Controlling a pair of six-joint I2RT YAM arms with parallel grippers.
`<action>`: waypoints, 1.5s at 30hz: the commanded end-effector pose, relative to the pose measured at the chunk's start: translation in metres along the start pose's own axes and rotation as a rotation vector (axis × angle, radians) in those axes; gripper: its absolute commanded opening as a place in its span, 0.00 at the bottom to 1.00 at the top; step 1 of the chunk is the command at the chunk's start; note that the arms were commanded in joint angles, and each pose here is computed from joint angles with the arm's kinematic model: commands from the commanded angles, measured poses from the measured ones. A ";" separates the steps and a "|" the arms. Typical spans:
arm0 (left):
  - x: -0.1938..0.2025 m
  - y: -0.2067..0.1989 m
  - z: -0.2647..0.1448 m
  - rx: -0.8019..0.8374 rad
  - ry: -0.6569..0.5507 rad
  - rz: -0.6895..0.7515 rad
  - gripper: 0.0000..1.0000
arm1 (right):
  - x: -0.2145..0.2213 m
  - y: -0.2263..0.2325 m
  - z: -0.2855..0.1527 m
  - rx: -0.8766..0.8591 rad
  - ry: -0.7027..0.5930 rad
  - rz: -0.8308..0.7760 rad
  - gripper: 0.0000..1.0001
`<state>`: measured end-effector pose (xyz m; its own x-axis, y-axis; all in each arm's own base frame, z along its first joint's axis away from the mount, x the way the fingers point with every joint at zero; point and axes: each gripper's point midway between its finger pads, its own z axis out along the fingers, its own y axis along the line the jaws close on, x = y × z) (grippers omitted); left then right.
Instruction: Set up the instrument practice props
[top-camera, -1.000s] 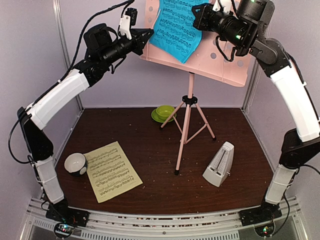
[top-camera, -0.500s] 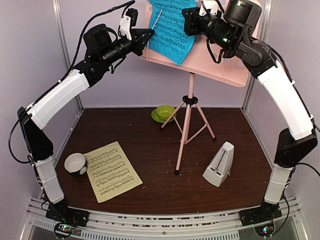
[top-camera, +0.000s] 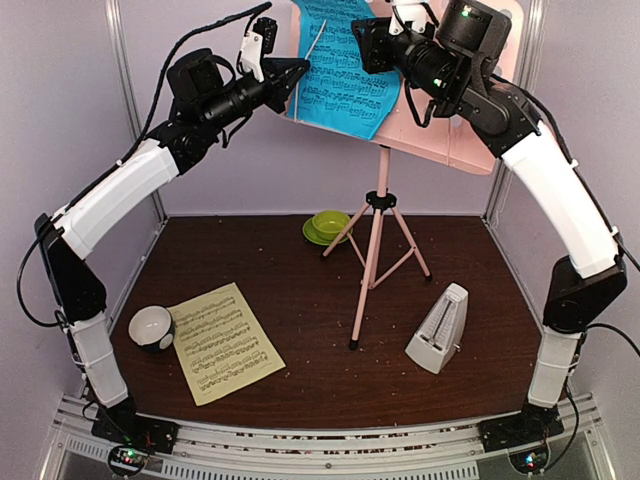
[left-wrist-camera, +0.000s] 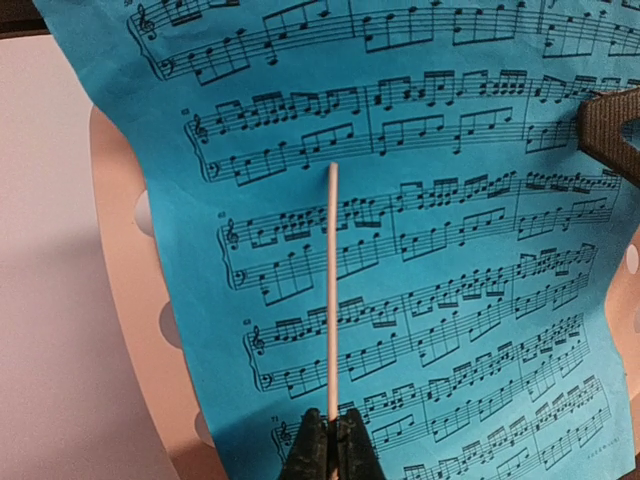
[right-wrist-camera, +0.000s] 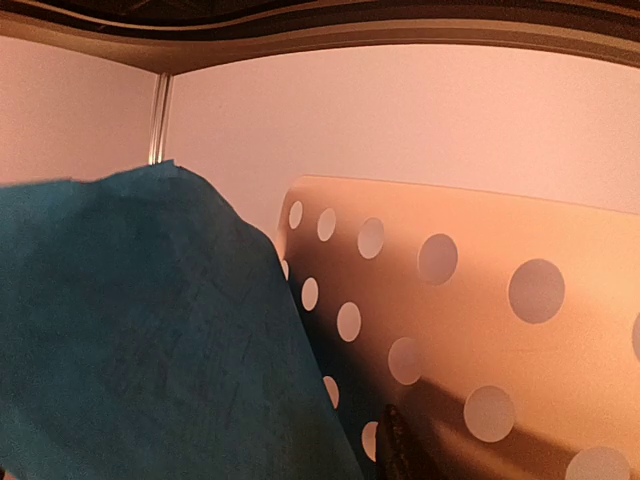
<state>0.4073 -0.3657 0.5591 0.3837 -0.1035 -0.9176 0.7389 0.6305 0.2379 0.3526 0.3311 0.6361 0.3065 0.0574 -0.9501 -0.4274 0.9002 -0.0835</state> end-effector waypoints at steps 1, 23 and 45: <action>-0.035 -0.004 -0.010 0.017 -0.090 0.047 0.00 | -0.015 -0.012 -0.003 0.038 -0.042 0.027 0.35; -0.033 -0.007 -0.010 0.032 -0.084 0.052 0.00 | -0.006 0.010 0.010 -0.077 -0.092 -0.152 0.00; -0.029 -0.009 -0.008 0.047 -0.075 0.050 0.00 | -0.008 0.007 0.016 -0.132 -0.154 -0.444 0.01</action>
<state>0.4057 -0.3669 0.5583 0.4021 -0.1001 -0.9101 0.7392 0.6221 0.2582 0.3642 0.3493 0.6330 0.5442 -0.2339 -0.8057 -0.3736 0.7924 -0.4823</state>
